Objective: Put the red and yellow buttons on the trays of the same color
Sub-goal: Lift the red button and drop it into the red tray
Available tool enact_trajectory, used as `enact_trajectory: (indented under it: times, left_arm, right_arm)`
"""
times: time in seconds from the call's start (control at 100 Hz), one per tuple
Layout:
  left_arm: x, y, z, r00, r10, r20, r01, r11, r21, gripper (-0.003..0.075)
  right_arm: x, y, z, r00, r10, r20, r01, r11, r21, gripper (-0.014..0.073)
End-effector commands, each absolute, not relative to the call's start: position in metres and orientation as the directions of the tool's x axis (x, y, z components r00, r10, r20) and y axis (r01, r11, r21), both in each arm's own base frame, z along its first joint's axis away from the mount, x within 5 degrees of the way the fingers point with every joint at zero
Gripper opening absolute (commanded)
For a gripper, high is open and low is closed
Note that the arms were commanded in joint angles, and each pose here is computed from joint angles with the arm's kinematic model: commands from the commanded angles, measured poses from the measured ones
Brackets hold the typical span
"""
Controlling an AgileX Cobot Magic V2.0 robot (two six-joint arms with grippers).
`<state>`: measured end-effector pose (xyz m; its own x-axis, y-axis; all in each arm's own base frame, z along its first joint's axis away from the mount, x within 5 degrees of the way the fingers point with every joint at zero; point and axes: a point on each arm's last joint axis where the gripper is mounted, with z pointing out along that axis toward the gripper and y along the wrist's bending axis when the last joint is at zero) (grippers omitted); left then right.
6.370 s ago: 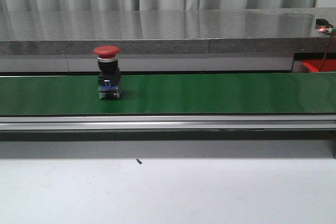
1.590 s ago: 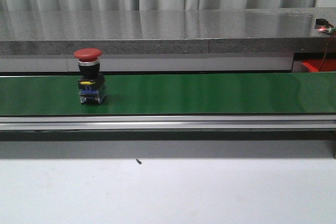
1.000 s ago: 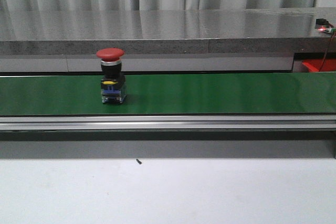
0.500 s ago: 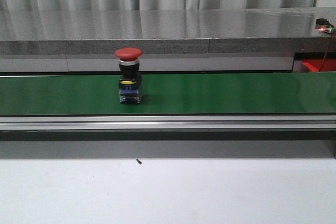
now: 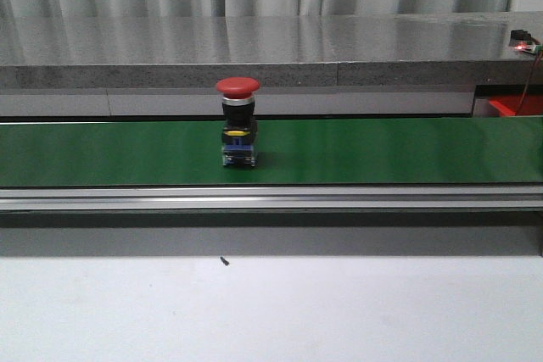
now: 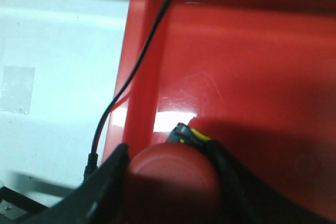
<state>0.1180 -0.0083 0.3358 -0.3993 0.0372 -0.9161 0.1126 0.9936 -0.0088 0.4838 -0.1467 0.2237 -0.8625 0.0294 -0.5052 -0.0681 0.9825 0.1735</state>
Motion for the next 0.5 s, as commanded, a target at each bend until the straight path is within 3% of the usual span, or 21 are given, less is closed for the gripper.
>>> enact_trajectory:
  times: [0.0, 0.26, 0.49]
  left_arm:
    - [0.1196, -0.0083, 0.3508, -0.311, 0.016, -0.950, 0.103, 0.995, -0.017, -0.0020]
    - [0.1196, -0.0083, 0.3508, -0.311, 0.016, -0.950, 0.103, 0.995, -0.017, -0.0020]
    - [0.1196, -0.0083, 0.3508, -0.311, 0.016, -0.950, 0.103, 0.995, -0.017, -0.0020]
  right_arm:
    - [0.4822, -0.1447, 0.2642, -0.798, 0.027, -0.602, -0.078, 0.986, 0.148, 0.0232]
    - [0.4846, -0.1448, 0.2583, -0.801, 0.029, -0.598, -0.075, 0.986, 0.149, 0.0251]
    - [0.4839, -0.1444, 0.2579, -0.806, 0.028, -0.591, -0.078, 0.985, 0.153, 0.0440]
